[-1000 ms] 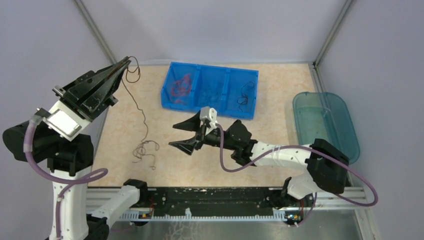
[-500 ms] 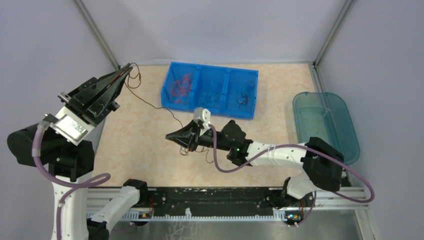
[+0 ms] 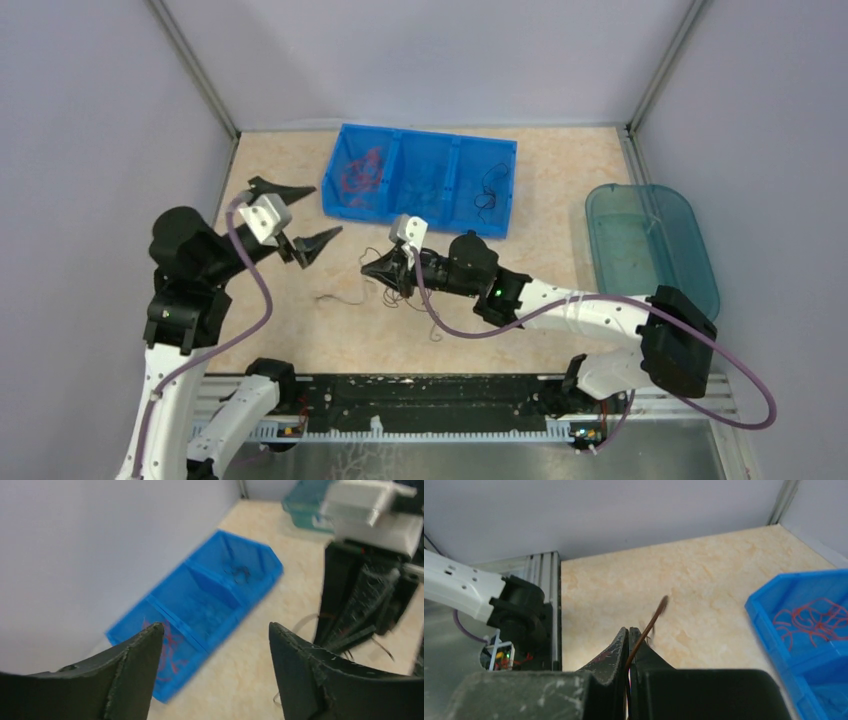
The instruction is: Untangle the cables
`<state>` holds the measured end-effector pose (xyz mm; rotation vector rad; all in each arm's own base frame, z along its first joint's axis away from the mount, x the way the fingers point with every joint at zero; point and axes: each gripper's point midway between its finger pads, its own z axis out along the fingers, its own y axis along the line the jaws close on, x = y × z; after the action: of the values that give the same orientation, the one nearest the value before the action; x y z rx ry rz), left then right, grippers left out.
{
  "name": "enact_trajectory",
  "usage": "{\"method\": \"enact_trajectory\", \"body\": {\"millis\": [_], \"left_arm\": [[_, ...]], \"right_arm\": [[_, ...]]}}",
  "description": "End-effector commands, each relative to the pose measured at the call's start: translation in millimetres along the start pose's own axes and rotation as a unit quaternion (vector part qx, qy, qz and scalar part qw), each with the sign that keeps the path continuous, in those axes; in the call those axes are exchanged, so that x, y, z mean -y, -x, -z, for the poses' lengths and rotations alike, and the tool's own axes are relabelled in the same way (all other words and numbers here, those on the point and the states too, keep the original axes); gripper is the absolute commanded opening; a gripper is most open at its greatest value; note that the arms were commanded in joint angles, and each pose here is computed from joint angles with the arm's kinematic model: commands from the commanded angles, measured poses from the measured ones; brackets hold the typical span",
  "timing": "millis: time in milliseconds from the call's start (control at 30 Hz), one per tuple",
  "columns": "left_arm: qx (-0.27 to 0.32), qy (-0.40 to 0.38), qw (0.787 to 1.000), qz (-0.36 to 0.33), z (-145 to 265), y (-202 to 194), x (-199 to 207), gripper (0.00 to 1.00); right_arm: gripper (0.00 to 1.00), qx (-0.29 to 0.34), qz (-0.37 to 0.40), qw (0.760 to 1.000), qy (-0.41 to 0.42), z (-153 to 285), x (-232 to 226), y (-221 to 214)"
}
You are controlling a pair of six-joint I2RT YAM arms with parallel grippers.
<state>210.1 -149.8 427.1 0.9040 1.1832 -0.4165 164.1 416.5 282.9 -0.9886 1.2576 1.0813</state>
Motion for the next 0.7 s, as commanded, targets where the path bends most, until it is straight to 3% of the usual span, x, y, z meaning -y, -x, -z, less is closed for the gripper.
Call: {"method": "enact_trajectory", "body": {"millis": [0,67,233,467,667], "left_arm": [[-0.078,-0.12,0.989,0.026,19,-53,57,0.86],[-0.074,-0.182,0.979,0.049,24,-57,81,0.9],[-0.069,-0.245,0.961,0.105,20,-72,102,0.82],[-0.076,-0.291,0.949,0.094,22,-99,116,0.75],[-0.06,-0.316,0.941,0.105,22,-97,124,0.68]], "right_arm": [[0.0,-0.061,0.037,0.997,0.012,18,1,-18],[0.0,-0.073,0.043,0.996,0.019,20,0,-23],[0.0,-0.073,0.046,0.996,0.039,16,-6,-20],[0.0,-0.077,0.06,0.991,0.087,15,-20,-18],[0.0,-0.07,0.056,0.989,0.114,12,-29,-13]]}}
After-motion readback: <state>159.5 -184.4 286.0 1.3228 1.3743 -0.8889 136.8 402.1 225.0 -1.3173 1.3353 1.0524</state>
